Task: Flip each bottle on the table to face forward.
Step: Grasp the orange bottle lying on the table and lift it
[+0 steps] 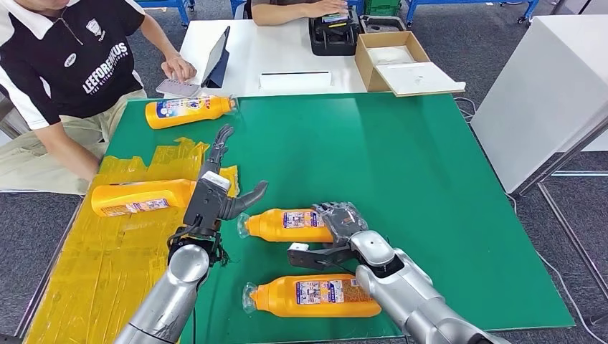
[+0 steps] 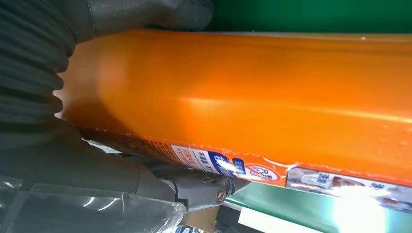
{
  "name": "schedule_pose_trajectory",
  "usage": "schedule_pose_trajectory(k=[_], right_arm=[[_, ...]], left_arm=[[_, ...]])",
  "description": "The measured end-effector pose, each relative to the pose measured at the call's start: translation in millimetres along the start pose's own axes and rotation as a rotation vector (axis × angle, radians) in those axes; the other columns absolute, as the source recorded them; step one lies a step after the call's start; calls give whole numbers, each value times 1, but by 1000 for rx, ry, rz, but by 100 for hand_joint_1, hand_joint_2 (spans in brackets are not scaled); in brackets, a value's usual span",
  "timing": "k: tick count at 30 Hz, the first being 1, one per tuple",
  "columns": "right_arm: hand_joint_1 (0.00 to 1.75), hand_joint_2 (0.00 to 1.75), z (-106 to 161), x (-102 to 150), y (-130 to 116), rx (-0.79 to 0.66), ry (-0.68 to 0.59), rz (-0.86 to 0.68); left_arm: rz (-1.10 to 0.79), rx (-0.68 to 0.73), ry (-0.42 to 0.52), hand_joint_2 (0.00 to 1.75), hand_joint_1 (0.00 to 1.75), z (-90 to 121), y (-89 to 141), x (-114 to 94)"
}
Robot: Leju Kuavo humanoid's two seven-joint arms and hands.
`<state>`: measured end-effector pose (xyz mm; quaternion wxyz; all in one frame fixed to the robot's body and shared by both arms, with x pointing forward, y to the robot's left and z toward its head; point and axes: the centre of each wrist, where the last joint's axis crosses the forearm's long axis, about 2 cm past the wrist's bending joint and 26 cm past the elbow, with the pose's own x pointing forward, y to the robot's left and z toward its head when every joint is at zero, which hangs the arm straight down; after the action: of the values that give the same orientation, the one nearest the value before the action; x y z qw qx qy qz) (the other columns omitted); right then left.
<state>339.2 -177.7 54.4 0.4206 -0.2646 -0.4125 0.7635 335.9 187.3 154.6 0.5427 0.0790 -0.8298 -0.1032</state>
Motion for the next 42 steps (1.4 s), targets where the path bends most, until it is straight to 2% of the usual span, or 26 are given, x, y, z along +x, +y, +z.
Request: schedule_pose_trajectory(k=[6, 13, 17, 20, 24, 26, 34, 42], right_arm=[[175, 175, 1, -9, 2, 26, 7, -38], [175, 175, 5, -16, 4, -38, 21, -115], [175, 175, 12, -10, 11, -224, 53, -268], [175, 175, 24, -2, 15, -453, 78, -403], [175, 175, 44, 11, 10, -810, 83, -536], [175, 175, 54, 17, 8, -926, 74, -594], [175, 175, 77, 29, 1, -1156, 11, -712], [175, 175, 74, 45, -17, -1271, -65, -747]], left_arm=[[7, 8, 0, 175, 0, 0, 0, 0], [5, 13, 2, 175, 0, 3, 0, -2], [10, 17, 18, 175, 0, 11, 1, -6], [71, -5, 36, 175, 0, 21, 2, -9], [289, -80, 64, 175, 0, 36, 0, -13], [414, -109, 78, 175, 0, 45, -2, -14], [550, -101, 78, 175, 0, 60, 0, -7], [572, -141, 49, 175, 0, 68, -6, 10]])
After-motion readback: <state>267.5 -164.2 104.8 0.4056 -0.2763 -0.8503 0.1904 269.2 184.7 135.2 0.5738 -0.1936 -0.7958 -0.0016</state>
